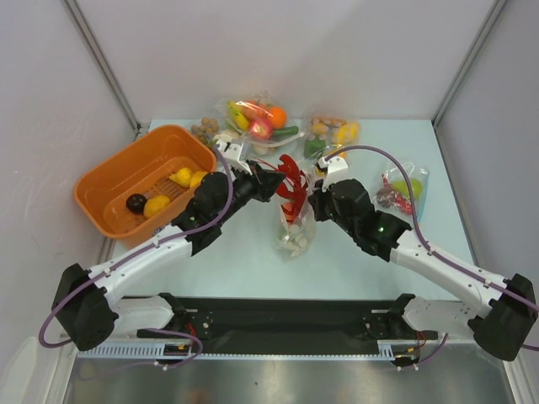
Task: Open the zip-top bag and remove the fake food
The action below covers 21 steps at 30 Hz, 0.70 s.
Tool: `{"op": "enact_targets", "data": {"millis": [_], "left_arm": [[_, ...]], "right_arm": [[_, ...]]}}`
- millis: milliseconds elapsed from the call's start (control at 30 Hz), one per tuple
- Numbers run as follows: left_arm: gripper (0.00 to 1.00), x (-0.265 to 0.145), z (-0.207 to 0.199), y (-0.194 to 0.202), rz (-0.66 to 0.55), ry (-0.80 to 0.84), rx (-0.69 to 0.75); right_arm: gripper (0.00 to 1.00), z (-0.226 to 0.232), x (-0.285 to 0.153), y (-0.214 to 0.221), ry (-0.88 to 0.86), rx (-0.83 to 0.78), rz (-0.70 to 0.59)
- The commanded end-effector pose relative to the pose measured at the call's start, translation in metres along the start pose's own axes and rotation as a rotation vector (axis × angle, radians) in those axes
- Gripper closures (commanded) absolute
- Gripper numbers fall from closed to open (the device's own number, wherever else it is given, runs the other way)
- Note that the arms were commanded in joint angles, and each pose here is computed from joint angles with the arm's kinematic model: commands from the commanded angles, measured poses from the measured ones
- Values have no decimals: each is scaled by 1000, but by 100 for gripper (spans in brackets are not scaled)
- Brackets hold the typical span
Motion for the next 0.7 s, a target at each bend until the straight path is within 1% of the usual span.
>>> {"op": "enact_targets", "data": {"millis": [0, 133, 167, 267, 500, 667], "left_arm": [[100, 5, -8, -37, -123, 36, 6], [100, 4, -10, -42, -130, 38, 1], [100, 2, -14, -47, -139, 66, 3], [100, -3, -17, -54, -149, 76, 4], [100, -18, -18, -58, -111, 71, 13], [100, -36, -17, -68, -137, 57, 35]], "right_arm": [[100, 10, -1, -15, -20, 30, -57], [100, 7, 2, -12, 7, 19, -47], [100, 5, 4, -11, 24, 13, -44], [100, 0, 10, -4, 62, 1, -24], [100, -3, 16, 2, 90, 5, -15], [100, -5, 18, 5, 106, 0, -8]]}}
Point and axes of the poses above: each gripper's point midway between its finger pads, its own x axis out along the fingers, its own z axis along the line the jaws close on, y = z × x, the point moved 6 cm from there along -x, back along the fingers, and after that the axes turned 12 degrees about x, right-handed, at the moved point
